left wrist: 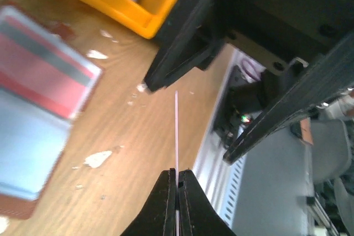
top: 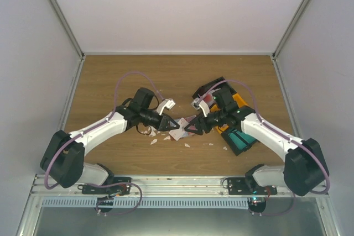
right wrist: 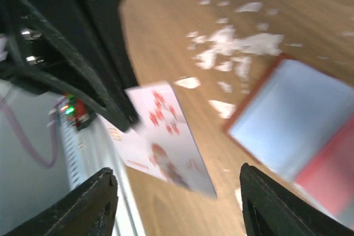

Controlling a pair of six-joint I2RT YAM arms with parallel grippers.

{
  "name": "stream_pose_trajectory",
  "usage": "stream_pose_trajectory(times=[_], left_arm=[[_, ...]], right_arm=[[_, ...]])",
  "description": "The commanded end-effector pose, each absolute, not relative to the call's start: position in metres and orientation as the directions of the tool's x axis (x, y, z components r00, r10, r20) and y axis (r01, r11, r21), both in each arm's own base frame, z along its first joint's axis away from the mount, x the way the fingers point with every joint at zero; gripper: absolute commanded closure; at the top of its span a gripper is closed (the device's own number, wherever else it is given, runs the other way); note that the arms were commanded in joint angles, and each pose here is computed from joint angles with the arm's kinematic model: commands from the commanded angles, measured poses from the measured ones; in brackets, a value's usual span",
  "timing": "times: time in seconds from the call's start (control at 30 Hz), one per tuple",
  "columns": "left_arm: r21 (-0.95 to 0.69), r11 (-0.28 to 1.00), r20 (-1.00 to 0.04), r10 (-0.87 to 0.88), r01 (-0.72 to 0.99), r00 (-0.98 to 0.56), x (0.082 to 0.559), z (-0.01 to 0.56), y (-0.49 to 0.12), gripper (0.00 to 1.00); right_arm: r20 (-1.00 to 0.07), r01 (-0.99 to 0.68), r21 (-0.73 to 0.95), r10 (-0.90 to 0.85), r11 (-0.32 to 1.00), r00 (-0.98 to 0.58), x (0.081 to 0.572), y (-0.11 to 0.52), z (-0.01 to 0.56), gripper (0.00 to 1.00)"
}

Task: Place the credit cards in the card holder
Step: Pick up the credit card from the storage box.

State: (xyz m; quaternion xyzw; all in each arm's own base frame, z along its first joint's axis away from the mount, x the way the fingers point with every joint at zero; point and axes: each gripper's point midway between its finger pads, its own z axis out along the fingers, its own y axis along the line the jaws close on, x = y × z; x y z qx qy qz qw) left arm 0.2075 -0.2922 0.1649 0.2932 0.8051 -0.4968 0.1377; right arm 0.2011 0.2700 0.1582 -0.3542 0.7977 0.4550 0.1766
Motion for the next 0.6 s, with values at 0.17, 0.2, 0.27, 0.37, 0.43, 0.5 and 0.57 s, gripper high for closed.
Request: stream_pose_trajectory(times=[0.17, 0.2, 0.27, 0.37, 0.43, 0.5, 0.57], left_arm=[[-0.73, 0.651, -0.344, -0.09, 0.206, -0.935, 0.271, 0.104, -0.263, 1.0], [-0.738, 0.65, -0.339, -0.126, 0.18, -0.932, 0.275, 0.1, -0.263, 1.0], [-0.744, 0.654, -0.329, -0.179, 0.138, -0.927, 0.28, 0.094, -0.262, 1.0], [-0.744, 0.661, -0.325, -0.224, 0.102, -0.919, 0.288, 0.088, -0.262, 1.0], [-0.746, 0.659, -0.325, -0.24, 0.092, -0.915, 0.292, 0.087, -0.263, 1.0], [-0.748, 0.659, -0.321, -0.249, 0.083, -0.914, 0.295, 0.085, -0.264, 1.0], [-0.752, 0.655, -0.315, -0.258, 0.074, -0.913, 0.296, 0.082, -0.265, 1.0]], right_arm=[[-0.465, -0.335, 0.301, -0.169, 0.893, -0.869, 0.28, 0.204, 0.094, 0.34], [-0.445, -0.313, 0.29, -0.162, 0.904, -0.881, 0.279, 0.203, 0.085, 0.34], [-0.415, -0.264, 0.263, -0.138, 0.928, -0.899, 0.28, 0.201, 0.071, 0.35], [-0.38, -0.201, 0.22, -0.106, 0.955, -0.919, 0.28, 0.194, 0.052, 0.35], [-0.356, -0.175, 0.209, -0.091, 0.962, -0.93, 0.279, 0.192, 0.043, 0.37], [-0.334, -0.173, 0.22, -0.092, 0.96, -0.938, 0.275, 0.194, 0.033, 0.4], [-0.312, -0.177, 0.249, -0.094, 0.952, -0.945, 0.27, 0.199, 0.025, 0.46]])
